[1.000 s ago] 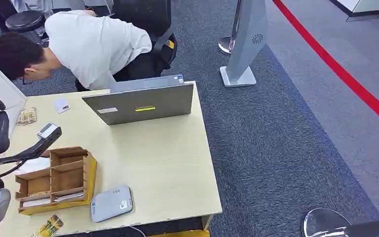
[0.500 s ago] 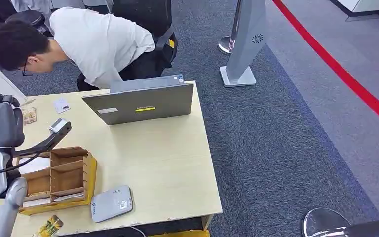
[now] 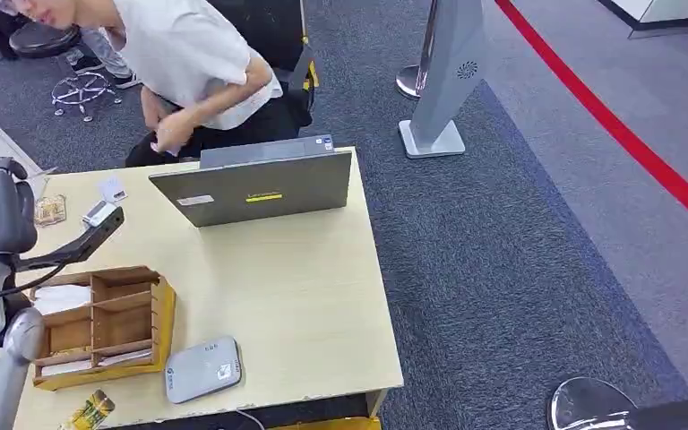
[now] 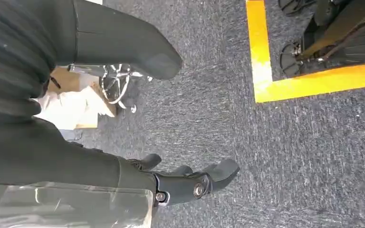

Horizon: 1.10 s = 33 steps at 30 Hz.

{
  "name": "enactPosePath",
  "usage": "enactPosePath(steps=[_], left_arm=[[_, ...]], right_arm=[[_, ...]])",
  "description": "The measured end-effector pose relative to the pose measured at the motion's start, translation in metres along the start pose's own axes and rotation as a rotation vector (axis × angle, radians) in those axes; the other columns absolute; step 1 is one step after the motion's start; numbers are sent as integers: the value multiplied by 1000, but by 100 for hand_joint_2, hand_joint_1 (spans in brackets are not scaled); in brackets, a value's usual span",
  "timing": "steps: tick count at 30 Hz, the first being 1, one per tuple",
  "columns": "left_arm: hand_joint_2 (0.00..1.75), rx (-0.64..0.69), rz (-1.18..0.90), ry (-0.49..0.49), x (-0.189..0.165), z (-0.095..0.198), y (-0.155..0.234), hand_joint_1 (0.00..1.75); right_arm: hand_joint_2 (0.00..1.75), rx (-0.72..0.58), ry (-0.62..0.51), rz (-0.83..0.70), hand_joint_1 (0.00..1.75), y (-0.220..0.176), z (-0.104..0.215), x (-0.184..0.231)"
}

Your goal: Pass the card to the sensor for recognition and then transmit it.

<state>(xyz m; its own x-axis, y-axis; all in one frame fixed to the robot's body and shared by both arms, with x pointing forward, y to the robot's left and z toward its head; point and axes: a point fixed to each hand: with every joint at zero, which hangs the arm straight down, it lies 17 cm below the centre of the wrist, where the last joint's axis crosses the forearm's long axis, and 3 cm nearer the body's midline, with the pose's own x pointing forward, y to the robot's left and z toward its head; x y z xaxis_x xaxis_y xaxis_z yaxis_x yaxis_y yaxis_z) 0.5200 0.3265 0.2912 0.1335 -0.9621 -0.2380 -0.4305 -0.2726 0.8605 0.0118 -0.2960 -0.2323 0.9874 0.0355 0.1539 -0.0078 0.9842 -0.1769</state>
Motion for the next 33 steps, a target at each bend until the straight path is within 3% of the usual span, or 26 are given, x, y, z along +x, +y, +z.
enactPosePath(steps=[11,12,21,26,29,33], left_arm=[[175,5,-3,3,-1,-4,3,175],[175,5,-3,3,-1,-4,3,0],[175,-15,67,13,-2,-3,0,0],[175,-30,203,-6,4,12,3,0],[175,-42,369,-26,12,40,9,0],[175,-30,679,-45,14,111,23,0]], right_arm=[[175,-8,16,0,0,-5,0,-6],[175,-8,17,1,0,-5,0,-6],[175,-11,23,-4,0,-6,0,-7],[175,-14,42,-57,0,-6,0,-10],[175,-23,77,-126,0,-5,4,-17],[175,-47,135,-236,0,-1,14,-29]])
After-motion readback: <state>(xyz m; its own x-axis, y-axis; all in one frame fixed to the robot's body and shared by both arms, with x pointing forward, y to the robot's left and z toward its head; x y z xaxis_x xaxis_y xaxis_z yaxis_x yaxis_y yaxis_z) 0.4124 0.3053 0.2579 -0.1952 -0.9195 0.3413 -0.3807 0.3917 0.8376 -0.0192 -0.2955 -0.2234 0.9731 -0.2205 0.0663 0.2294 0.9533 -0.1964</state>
